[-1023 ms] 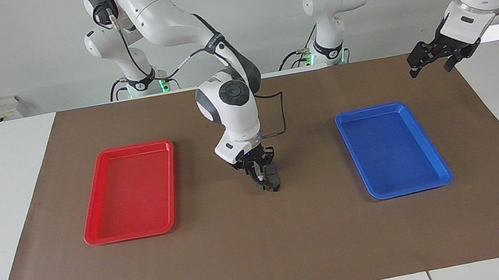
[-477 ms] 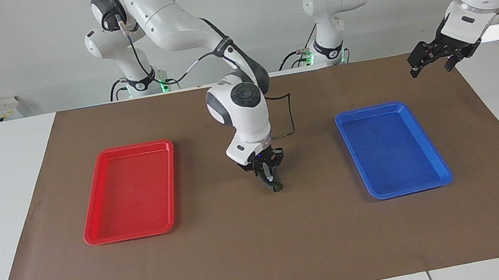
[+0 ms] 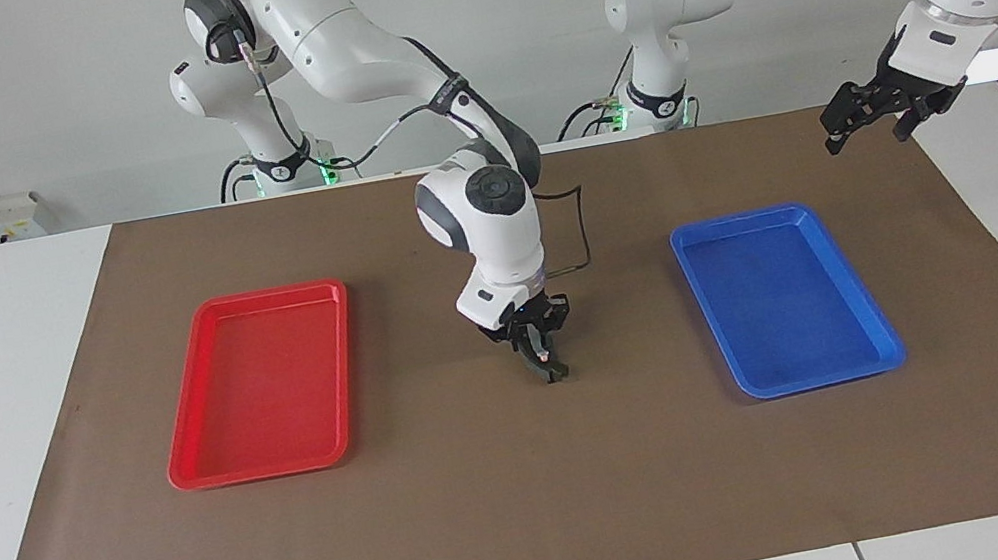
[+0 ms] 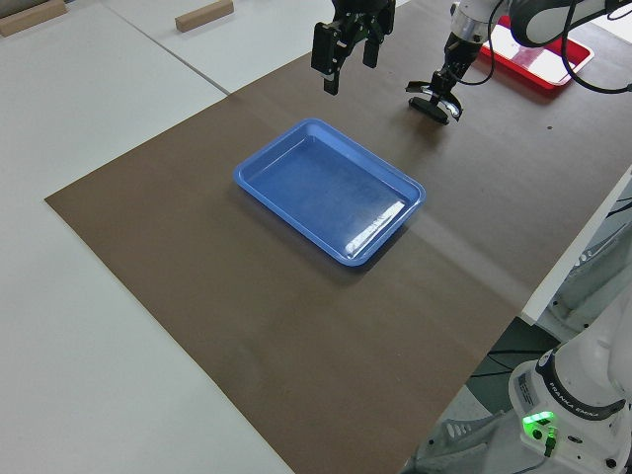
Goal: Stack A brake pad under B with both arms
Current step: 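Lower the curved pad onto the small pad and open the right gripper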
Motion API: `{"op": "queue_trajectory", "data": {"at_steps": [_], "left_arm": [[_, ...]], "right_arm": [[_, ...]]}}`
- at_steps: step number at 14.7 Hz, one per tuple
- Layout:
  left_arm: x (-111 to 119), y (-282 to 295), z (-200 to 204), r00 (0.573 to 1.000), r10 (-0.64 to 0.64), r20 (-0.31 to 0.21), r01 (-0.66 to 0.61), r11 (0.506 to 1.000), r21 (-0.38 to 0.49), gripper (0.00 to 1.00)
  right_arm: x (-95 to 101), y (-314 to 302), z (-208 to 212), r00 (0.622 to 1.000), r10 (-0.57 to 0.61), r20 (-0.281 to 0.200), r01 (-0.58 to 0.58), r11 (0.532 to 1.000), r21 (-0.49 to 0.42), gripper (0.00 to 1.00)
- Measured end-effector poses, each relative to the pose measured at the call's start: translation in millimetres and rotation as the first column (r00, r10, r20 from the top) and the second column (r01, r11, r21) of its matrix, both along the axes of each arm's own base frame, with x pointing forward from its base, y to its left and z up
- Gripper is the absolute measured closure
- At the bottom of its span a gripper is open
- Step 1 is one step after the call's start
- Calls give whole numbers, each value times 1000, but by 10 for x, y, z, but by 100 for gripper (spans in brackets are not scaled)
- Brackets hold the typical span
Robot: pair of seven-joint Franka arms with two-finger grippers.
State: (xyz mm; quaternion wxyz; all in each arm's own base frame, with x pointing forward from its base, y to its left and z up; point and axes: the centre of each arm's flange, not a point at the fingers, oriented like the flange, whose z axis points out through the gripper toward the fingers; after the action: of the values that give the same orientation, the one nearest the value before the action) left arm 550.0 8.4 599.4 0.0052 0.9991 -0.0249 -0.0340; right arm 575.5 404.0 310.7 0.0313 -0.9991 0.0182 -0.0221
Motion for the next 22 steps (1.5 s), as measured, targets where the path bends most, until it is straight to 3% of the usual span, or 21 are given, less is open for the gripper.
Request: {"op": "queue_trajectory", "data": {"at_steps": [8, 10, 11, 15, 16, 19, 22], "left_arm": [[0, 0, 0, 1000, 0, 0, 0, 1000, 0, 0], [0, 0, 0, 1000, 0, 0, 0, 1000, 0, 0], [0, 0, 0, 1000, 0, 0, 0, 1000, 0, 0], [0, 0, 0, 1000, 0, 0, 0, 1000, 0, 0], [0, 0, 0, 1000, 0, 0, 0, 1000, 0, 0], [0, 0, 0, 1000, 0, 0, 0, 1000, 0, 0], [0, 1, 0, 1000, 0, 0, 0, 1000, 0, 0]], "right_arm": [[4, 3, -85, 1000, -1, 11, 1, 1000, 7, 57], [10, 8, -93, 1000, 1, 28, -1, 1000, 18, 53], [2, 5, -124, 999, 1, 36, -2, 1000, 23, 48], [-36, 22, -148, 999, 7, 37, -8, 1000, 23, 7], [-24, 13, -92, 999, 5, 43, -6, 1000, 26, 0], [93, -206, 276, 998, -28, 59, 27, 999, 26, 0], [369, -863, 840, 991, -99, 95, 99, 995, 9, 0]]}}
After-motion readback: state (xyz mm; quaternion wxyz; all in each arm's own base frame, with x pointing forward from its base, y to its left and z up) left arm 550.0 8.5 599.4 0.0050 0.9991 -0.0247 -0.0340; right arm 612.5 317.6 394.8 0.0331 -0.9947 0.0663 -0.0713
